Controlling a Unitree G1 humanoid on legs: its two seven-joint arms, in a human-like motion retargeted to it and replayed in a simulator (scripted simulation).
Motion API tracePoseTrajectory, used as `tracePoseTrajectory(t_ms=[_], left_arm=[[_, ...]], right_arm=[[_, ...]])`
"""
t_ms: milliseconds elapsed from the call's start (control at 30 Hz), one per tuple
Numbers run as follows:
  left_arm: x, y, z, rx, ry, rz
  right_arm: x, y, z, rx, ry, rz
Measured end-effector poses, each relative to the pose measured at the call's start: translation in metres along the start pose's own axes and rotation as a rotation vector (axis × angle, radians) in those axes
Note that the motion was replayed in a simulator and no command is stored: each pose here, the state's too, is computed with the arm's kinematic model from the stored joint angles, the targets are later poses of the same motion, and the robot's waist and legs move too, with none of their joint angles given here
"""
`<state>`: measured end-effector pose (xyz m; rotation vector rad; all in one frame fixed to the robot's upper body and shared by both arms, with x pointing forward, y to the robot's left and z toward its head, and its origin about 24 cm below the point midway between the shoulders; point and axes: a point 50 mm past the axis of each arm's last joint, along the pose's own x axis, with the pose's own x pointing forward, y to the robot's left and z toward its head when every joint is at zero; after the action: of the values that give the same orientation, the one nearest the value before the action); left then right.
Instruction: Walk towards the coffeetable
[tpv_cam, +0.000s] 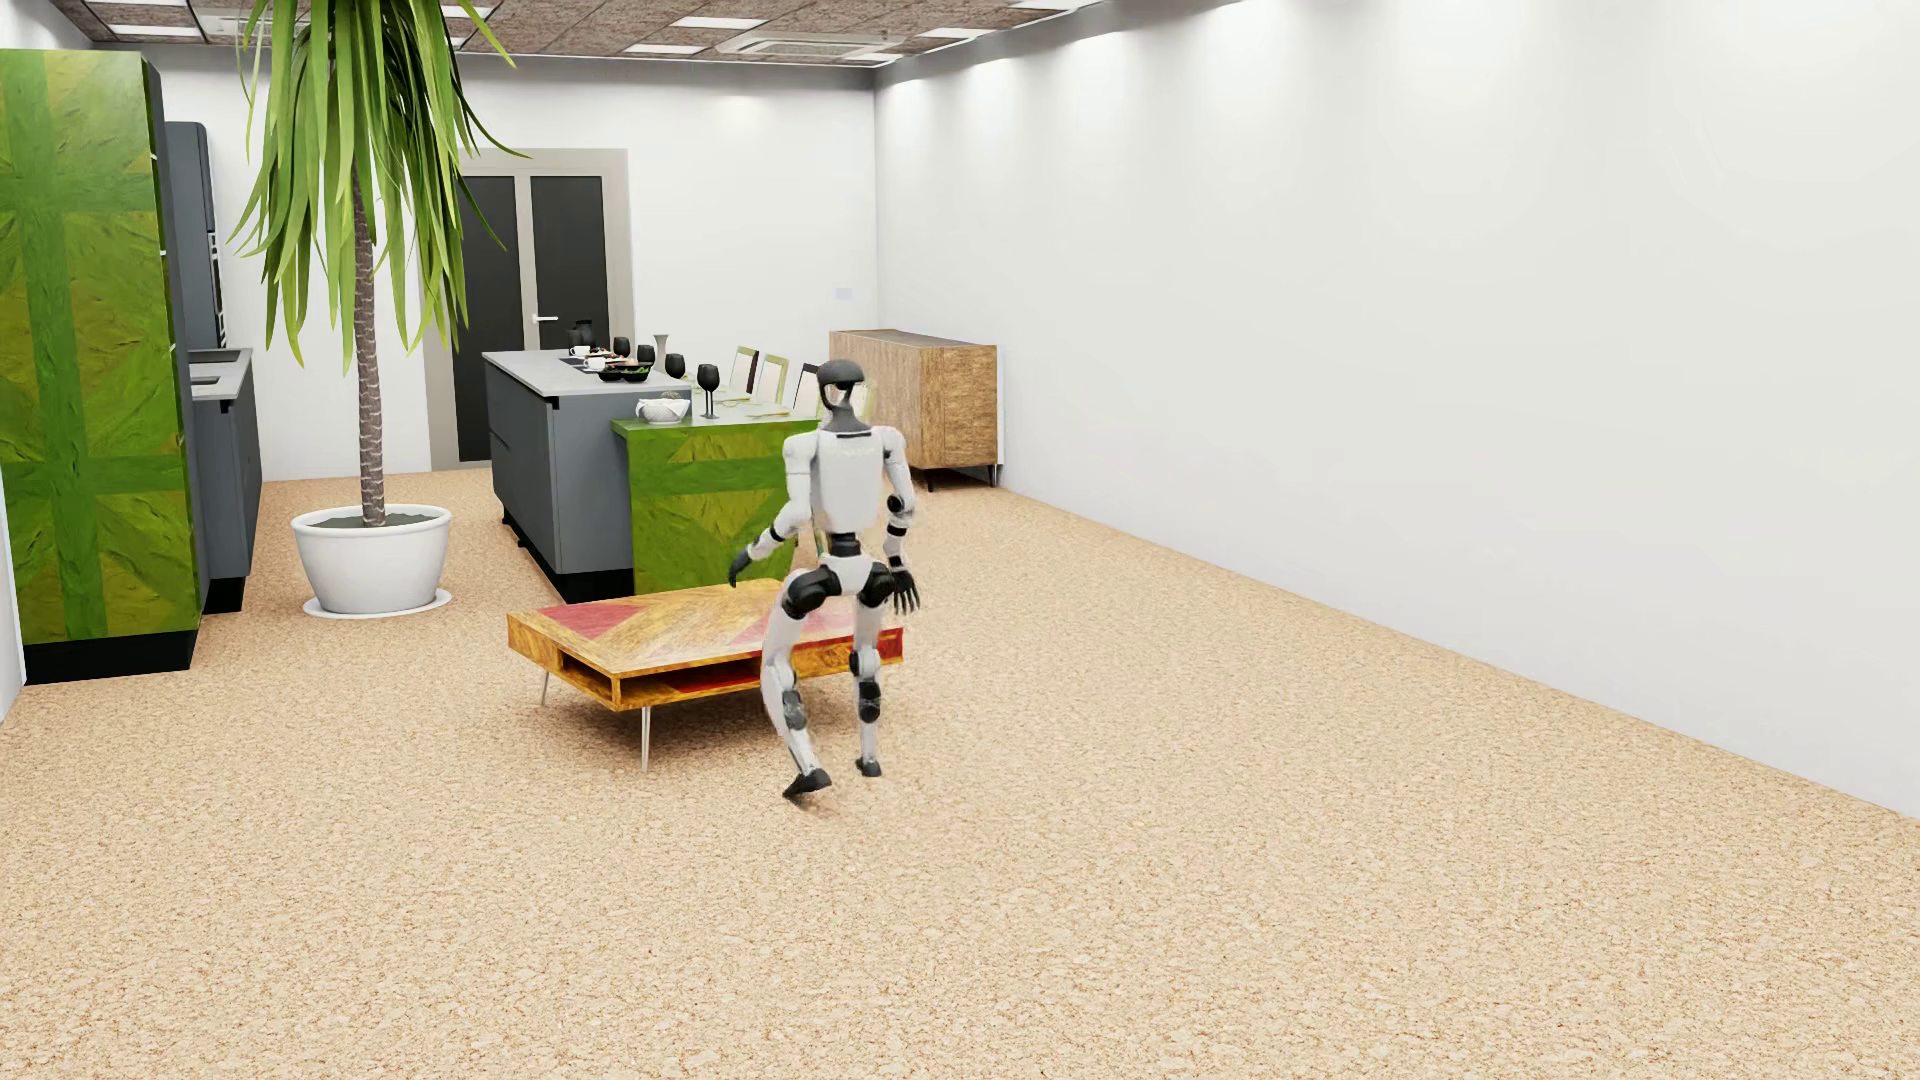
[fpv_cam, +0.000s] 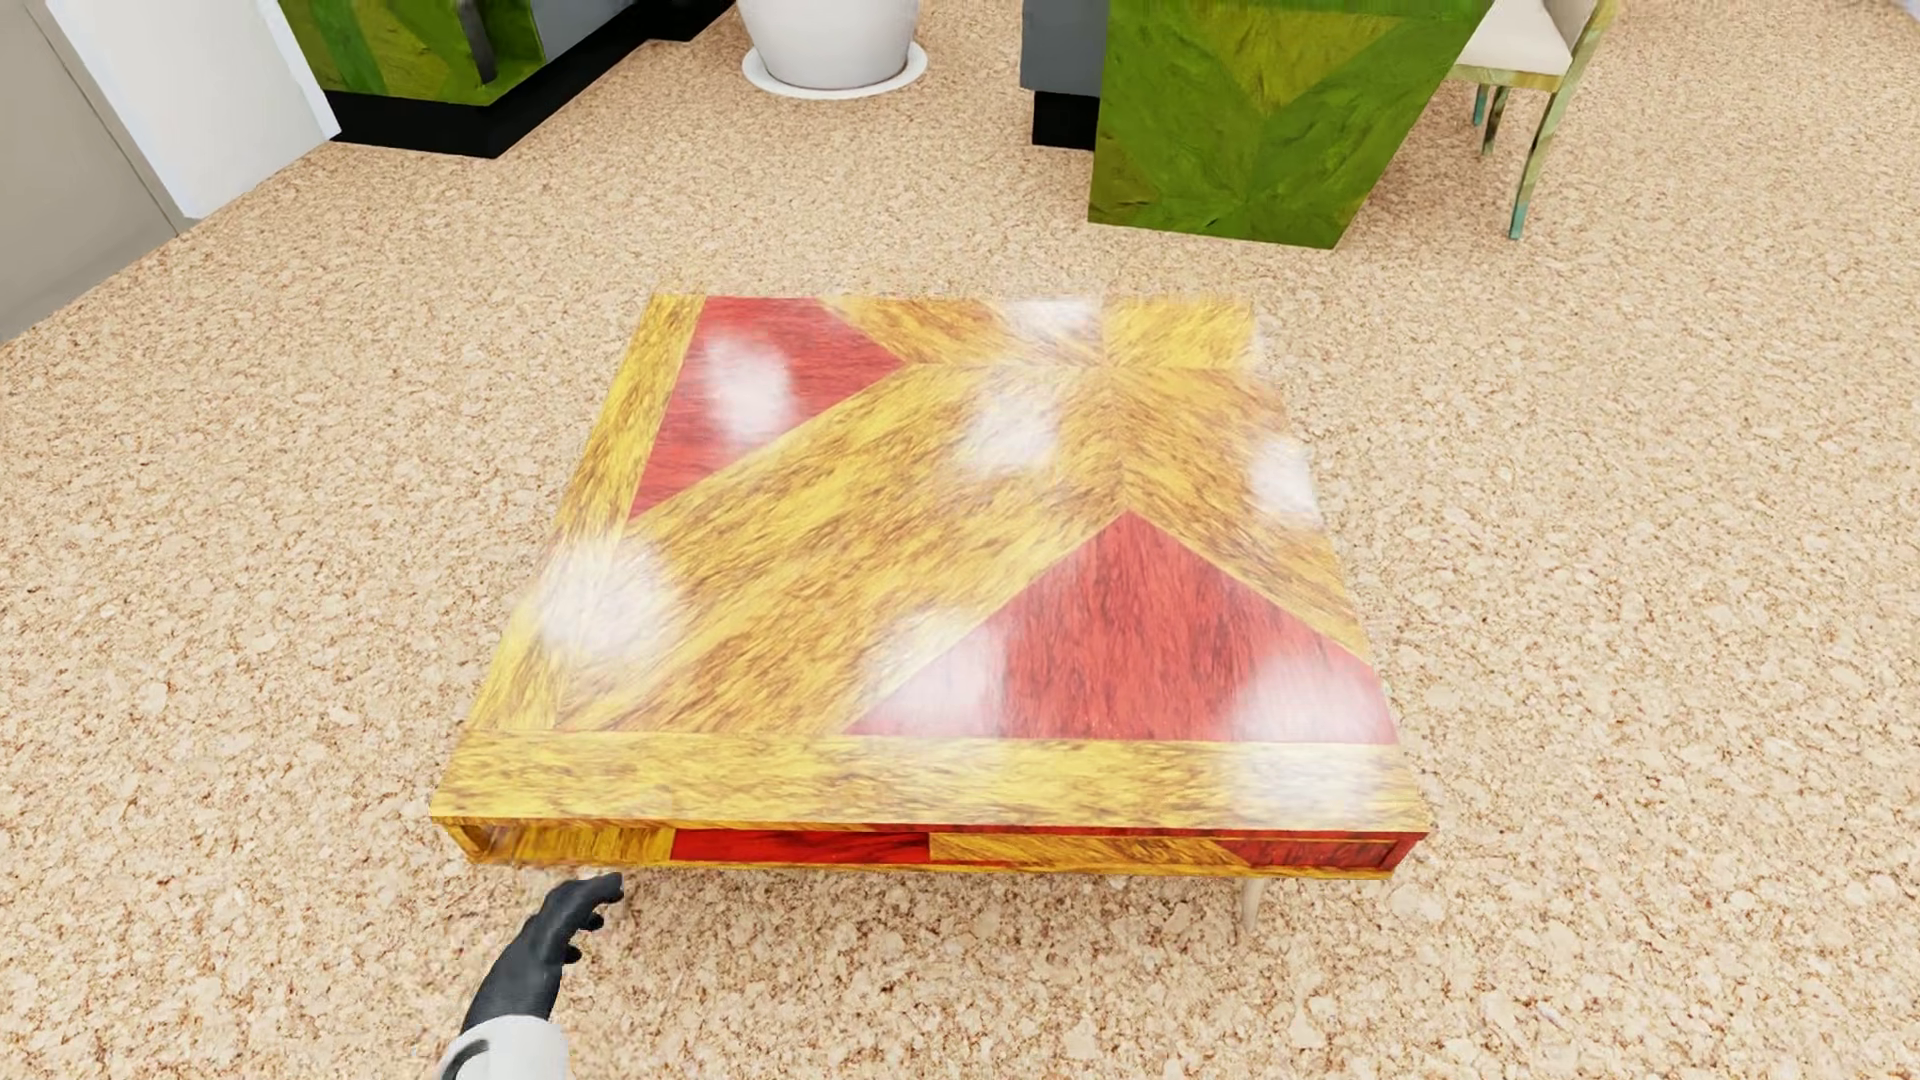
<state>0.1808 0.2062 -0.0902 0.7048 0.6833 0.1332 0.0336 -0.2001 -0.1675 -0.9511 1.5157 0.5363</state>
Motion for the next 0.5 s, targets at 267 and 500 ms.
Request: tracePoseTrajectory(t_ms=[267,500], left_arm=[[-0.036,-0.058,-0.084,0.160,0.430,-0.341],[-0.046,-0.048,-0.099,0.182,0.409,-0.313]], right_arm=[[-0.058,-0.130,0.083,0.468,-0.497,-0.587],[-0.050,-0.107,0.101,0.209,-0.504,-0.433]])
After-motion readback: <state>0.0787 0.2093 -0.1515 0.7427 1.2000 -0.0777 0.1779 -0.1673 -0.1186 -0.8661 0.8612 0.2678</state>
